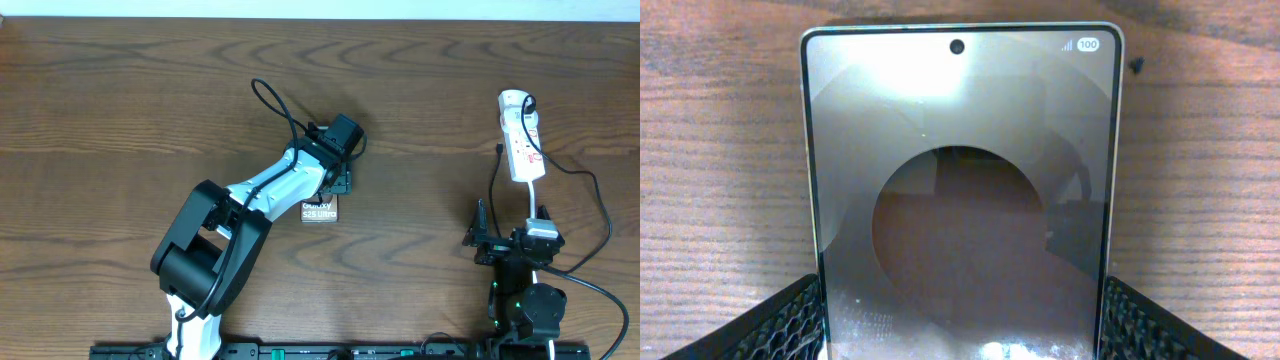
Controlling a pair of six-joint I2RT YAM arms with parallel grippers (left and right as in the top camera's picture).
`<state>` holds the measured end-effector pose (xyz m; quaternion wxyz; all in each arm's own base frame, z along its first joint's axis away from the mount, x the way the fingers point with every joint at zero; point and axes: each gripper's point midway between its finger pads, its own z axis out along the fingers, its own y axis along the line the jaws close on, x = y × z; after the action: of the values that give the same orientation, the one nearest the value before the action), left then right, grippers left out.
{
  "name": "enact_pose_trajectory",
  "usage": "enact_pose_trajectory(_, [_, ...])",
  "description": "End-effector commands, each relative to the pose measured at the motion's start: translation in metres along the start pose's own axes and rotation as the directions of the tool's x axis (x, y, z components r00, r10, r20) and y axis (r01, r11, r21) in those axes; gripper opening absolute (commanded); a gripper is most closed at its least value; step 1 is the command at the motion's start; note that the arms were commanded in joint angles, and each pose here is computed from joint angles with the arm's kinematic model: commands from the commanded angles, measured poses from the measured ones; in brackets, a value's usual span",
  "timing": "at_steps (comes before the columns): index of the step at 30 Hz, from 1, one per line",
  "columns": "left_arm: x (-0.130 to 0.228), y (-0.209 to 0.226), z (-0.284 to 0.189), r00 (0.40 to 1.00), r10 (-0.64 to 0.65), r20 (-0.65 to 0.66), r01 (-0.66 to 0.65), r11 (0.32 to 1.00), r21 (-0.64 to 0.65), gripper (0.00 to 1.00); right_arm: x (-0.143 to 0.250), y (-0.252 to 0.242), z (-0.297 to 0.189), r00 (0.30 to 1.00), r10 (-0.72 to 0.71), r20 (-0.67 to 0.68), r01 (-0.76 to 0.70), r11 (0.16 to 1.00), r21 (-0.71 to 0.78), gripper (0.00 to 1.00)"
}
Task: Plug charger to phone and switch on socket
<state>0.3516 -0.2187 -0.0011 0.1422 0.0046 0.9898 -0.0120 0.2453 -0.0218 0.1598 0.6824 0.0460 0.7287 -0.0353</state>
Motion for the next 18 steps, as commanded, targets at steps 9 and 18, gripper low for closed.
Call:
enact_pose_trajectory(9, [0.009,0.008,-0.023,0.999,-0.022,-0.036,0.022,1.000,-0.002,0.66,0.001,0.000,0.000,1.000,-0.011,0.000,0.011,1.000,0.001,0.99])
enact_pose_trajectory(18, [0.035,0.000,-0.026,0.987,-0.019,-0.163,0.028,0.998,0.055,0.66,0.001,0.000,0.000,1.000,-0.011,0.000,0.011,1.000,0.001,0.99])
